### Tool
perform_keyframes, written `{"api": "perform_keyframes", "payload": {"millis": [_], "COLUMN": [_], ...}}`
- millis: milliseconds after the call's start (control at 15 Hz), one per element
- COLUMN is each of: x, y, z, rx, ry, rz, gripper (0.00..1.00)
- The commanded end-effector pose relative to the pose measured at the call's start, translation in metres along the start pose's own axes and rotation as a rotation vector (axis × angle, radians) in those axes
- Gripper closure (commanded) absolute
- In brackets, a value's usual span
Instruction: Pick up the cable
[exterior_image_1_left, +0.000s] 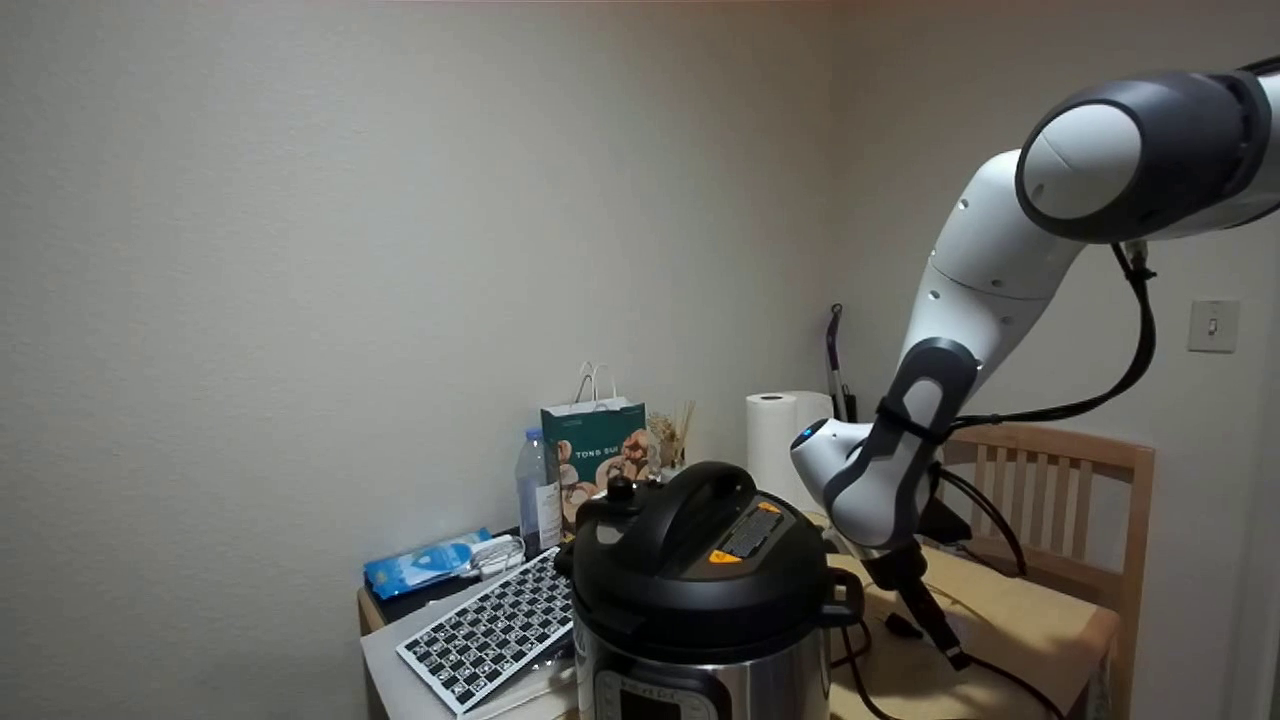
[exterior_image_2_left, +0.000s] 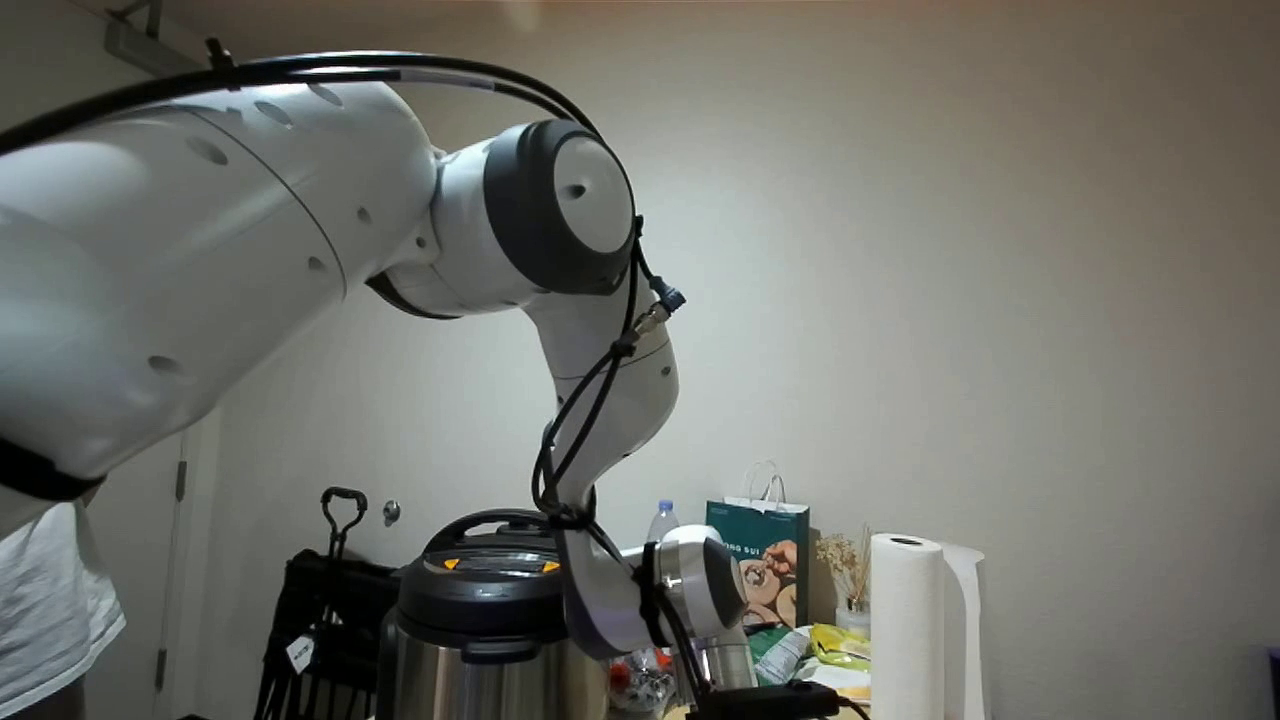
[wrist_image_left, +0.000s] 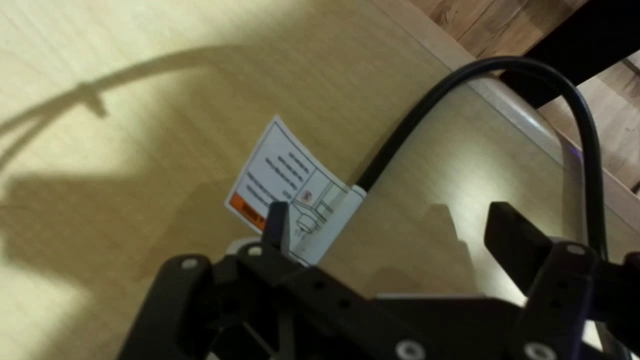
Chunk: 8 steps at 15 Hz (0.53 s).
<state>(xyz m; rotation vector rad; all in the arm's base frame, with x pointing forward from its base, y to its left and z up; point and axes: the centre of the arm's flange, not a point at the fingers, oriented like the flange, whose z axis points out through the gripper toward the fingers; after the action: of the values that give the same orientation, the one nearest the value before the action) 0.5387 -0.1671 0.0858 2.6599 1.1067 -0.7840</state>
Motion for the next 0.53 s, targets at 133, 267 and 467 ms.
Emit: {"api": "perform_keyframes", "payload": {"millis": [133, 267, 467], "x": [-0.018, -0.018, -0.014], "y": [0.020, 0.025, 0.030], "z": [0.000, 0.005, 0.015], "rx": [0.050, 0.104, 0.203], "ry": [-0.042, -0.100, -0.188], "rz": [0.017, -0.019, -0.090], "gripper": [0.00, 0.00, 0.00]}}
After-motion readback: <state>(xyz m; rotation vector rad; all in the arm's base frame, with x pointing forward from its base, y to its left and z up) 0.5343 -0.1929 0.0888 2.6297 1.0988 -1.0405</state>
